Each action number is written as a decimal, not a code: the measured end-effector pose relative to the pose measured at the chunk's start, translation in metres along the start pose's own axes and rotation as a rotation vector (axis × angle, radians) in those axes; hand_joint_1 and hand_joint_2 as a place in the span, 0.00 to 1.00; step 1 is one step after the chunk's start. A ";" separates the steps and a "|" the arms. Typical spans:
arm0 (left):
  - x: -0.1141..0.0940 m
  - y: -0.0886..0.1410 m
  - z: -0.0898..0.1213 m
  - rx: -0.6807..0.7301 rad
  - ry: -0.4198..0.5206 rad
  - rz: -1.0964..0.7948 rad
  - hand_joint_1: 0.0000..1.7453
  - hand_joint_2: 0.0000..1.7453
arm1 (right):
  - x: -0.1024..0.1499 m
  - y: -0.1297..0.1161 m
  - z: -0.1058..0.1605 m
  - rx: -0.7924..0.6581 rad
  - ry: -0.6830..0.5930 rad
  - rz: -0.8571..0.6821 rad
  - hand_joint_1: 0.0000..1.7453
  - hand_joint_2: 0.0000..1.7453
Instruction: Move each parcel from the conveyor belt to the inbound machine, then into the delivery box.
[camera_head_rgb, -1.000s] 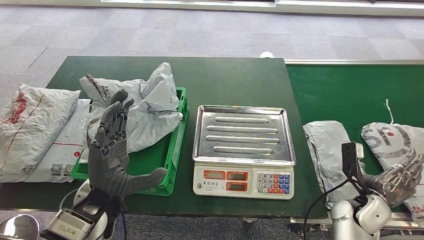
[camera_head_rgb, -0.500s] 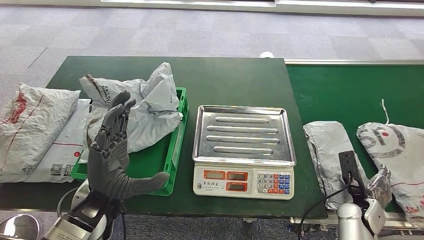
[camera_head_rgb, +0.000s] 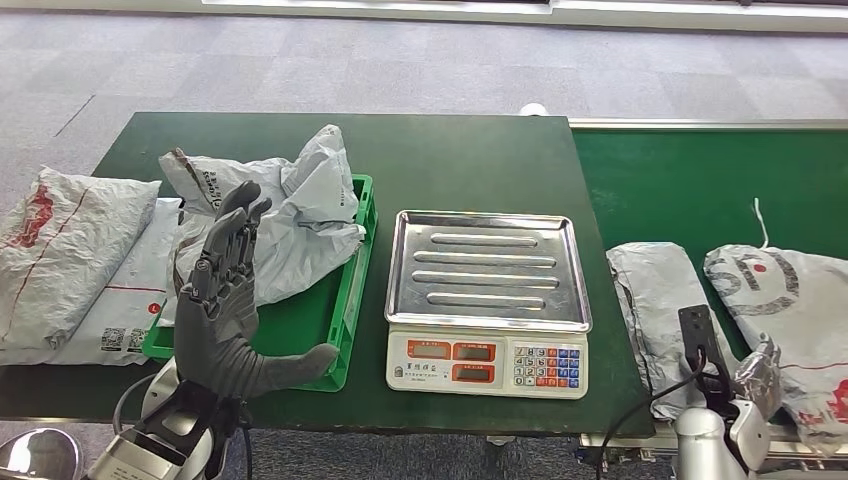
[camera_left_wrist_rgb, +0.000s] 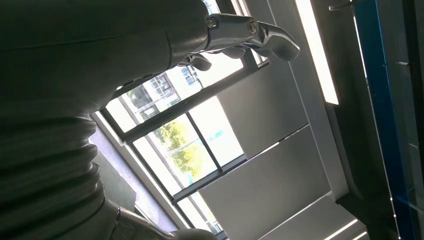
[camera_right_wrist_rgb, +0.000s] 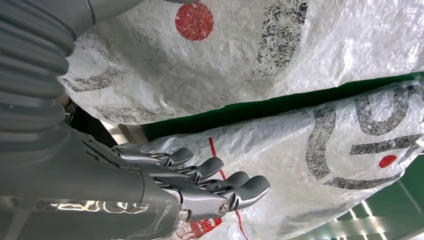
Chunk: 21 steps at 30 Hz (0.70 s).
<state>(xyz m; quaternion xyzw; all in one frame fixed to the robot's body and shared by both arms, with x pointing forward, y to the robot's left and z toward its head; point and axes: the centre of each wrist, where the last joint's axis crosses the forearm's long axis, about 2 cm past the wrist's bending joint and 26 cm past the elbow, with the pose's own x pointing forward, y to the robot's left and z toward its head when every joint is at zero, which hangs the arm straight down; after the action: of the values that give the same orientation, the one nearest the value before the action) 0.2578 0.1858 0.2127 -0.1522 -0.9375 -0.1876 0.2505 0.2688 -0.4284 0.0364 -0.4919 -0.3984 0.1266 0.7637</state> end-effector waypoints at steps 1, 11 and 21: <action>0.000 0.000 0.000 -0.002 0.001 -0.002 0.00 1.00 | 0.000 0.000 0.000 0.008 -0.003 -0.003 0.00 1.00; 0.000 -0.001 -0.002 -0.026 0.001 -0.017 0.00 1.00 | -0.005 0.008 0.002 0.145 0.022 0.031 0.00 1.00; 0.003 -0.009 -0.009 -0.070 -0.011 -0.050 0.00 1.00 | -0.006 0.026 0.021 0.343 0.001 0.277 1.00 1.00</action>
<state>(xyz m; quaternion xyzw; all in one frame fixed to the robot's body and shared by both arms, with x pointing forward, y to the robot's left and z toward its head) 0.2561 0.1743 0.2191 -0.1384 -0.9352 -0.2258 0.2350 0.2543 -0.4056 0.0153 -0.4048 -0.2995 0.2960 0.8117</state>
